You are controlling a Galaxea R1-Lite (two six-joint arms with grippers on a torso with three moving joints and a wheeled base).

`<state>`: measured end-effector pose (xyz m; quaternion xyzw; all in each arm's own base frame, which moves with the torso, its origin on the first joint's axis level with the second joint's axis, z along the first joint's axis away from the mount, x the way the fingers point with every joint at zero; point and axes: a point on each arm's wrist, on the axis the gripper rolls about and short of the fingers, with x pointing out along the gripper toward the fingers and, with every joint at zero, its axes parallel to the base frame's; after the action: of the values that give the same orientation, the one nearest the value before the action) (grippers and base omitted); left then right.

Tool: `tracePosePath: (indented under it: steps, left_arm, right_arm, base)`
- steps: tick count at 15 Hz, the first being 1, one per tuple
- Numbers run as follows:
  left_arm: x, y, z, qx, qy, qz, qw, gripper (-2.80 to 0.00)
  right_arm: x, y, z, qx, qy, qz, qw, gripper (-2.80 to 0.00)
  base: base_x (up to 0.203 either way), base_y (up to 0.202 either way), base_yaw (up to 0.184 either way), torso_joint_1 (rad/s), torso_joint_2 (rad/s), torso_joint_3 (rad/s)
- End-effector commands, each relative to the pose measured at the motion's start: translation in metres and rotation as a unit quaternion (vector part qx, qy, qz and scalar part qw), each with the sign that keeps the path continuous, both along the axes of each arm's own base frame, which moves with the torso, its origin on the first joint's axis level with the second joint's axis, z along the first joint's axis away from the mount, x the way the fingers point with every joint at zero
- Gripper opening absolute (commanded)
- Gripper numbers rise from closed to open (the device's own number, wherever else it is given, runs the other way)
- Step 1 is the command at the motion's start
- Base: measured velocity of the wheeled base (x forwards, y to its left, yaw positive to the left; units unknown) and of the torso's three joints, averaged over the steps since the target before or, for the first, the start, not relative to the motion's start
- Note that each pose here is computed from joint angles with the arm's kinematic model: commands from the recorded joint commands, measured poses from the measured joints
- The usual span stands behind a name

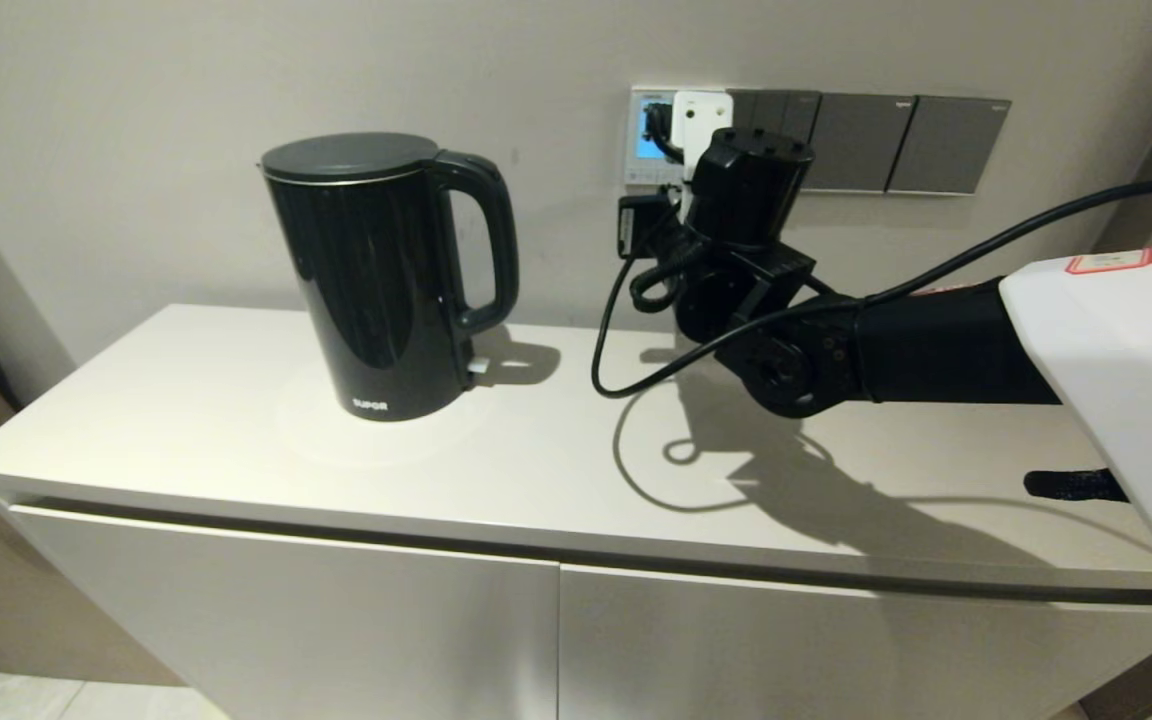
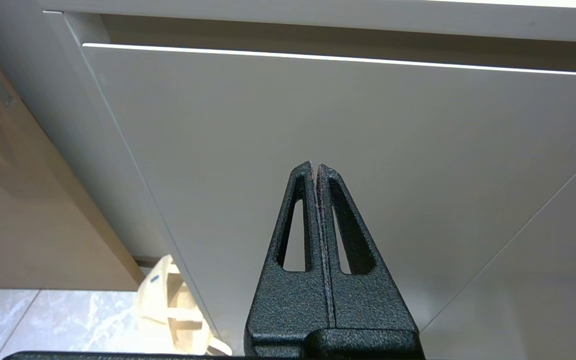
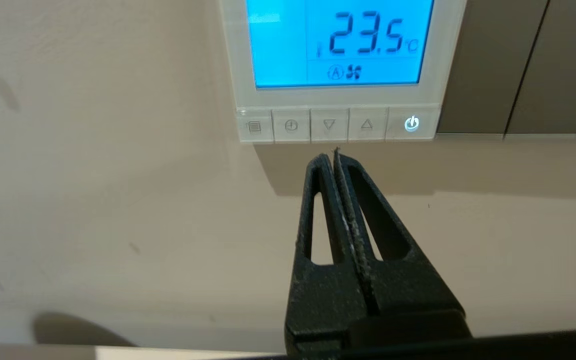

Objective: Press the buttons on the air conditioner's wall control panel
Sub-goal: Press the temperature increase button

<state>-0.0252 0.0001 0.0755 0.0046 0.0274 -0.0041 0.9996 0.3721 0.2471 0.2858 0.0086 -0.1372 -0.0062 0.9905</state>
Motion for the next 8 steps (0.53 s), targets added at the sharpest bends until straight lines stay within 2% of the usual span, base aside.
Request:
tracePosePath:
  steps: [1,8]
  left_arm:
    - [0.0,0.0,-0.0001,0.0,0.0,0.0,1.0,-2.8]
    - [0.0,0.0,-0.0001,0.0,0.0,0.0,1.0,-2.8]
  right_arm:
    - [0.0047,0.0043,-0.0039,0.002,-0.001,-0.001,1.0,-2.8]
    - [0.0064,0.0053,-0.003,0.005,-0.005,-0.004,1.0,-2.8]
  base:
    - [0.0,0.0,0.0,0.0,0.0,0.0]
    - [0.0,0.0,0.0,0.0,0.0,0.0]
